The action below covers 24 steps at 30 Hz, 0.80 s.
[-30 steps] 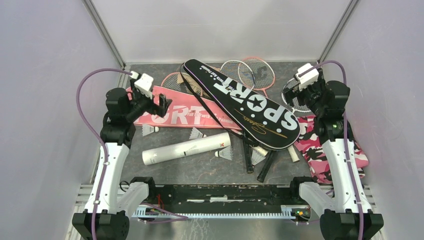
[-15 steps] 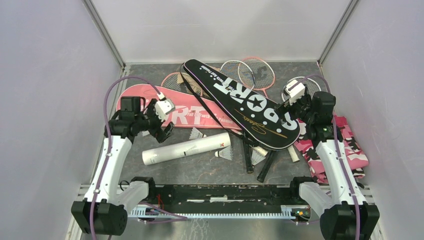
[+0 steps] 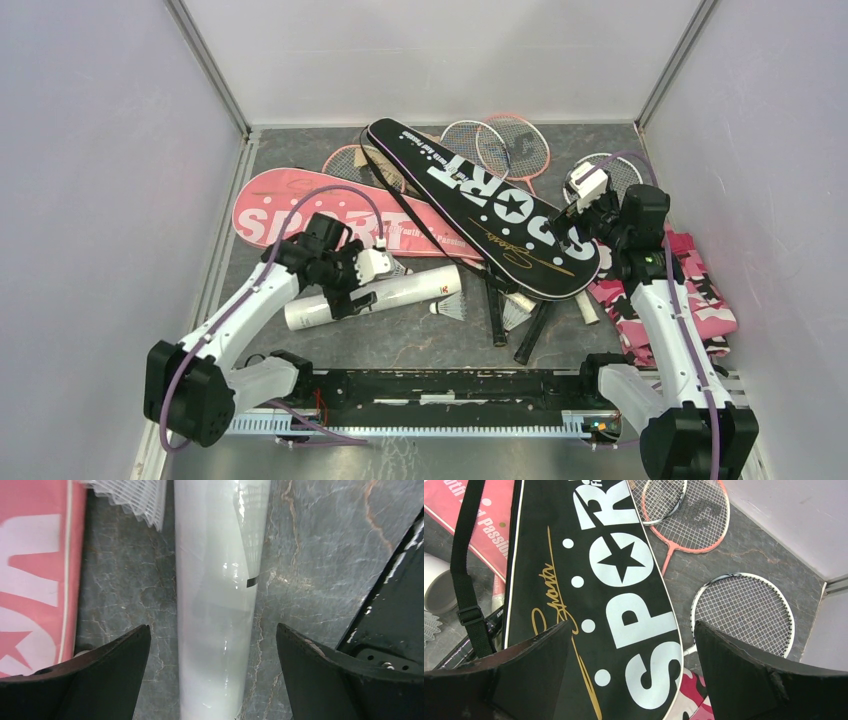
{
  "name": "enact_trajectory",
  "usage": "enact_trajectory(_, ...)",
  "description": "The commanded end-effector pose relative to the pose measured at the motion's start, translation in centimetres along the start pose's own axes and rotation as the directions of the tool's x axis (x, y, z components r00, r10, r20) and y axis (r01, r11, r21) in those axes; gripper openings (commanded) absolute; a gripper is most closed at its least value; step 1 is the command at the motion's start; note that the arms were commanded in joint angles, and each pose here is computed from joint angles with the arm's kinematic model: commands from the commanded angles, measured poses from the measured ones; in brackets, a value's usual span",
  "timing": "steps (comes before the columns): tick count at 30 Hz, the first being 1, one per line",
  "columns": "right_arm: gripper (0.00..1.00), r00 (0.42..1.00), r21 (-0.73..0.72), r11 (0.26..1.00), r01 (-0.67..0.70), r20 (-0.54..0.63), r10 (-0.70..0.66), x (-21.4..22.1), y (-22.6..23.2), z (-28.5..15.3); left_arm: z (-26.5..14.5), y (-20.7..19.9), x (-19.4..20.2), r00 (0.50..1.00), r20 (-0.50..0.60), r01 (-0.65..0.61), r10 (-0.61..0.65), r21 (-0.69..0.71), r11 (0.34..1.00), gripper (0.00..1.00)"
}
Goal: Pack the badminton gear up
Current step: Open the lid of the shuttle tube.
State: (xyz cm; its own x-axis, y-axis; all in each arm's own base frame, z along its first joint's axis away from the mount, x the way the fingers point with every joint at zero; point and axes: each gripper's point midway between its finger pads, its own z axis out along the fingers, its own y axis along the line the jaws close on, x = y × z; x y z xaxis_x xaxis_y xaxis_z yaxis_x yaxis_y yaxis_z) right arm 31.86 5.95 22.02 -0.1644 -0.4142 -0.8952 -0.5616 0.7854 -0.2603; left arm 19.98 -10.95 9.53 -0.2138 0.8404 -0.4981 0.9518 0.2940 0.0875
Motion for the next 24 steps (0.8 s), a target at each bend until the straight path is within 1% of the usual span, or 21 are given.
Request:
enact_trajectory(1, 0.98, 0.999, -0.014, 1.0, 0.008, 0.037, -0.008, -0.7, 0.1, 0.2, 1.3, 1.4, 0.9, 0.995, -0.071, -0.073, 0.068, -0.065, 0.995, 1.0)
enact_trajectory(9, 0.98, 1.0, -0.028, 1.0, 0.002, 0.029, -0.002, -0.5, 0.3, 0.4, 3.7, 0.7, 2.4, 0.993, -0.1, -0.075, 0.067, -0.085, 0.994, 1.0)
enact_trajectory(15, 0.98, 1.0, -0.04, 0.999, -0.007, 0.016, 0.007, 0.0, 0.4, 0.7, 4.3, 0.7, 2.9, 0.993, -0.094, -0.085, 0.074, -0.128, 0.988, 0.91)
enact_trajectory(18, 0.98, 1.0, -0.048, 0.999, -0.013, 0.006, 0.013, 0.2, 0.5, 0.9, 4.0, 0.7, 2.9, 0.992, -0.096, -0.089, 0.076, -0.141, 0.986, 0.81)
enact_trajectory(21, 0.98, 1.0, -0.052, 0.999, -0.017, -0.002, 0.016, 0.4, 0.5, 1.0, 3.2, 0.7, 2.9, 0.99, -0.114, -0.096, 0.081, -0.138, 0.986, 0.68)
enact_trajectory(24, 0.98, 1.0, -0.053, 0.998, -0.017, -0.006, 0.017, 0.6, 0.5, 1.1, 2.2, 0.5, 2.8, 0.988, -0.132, -0.093, 0.076, -0.125, 0.988, 0.59)
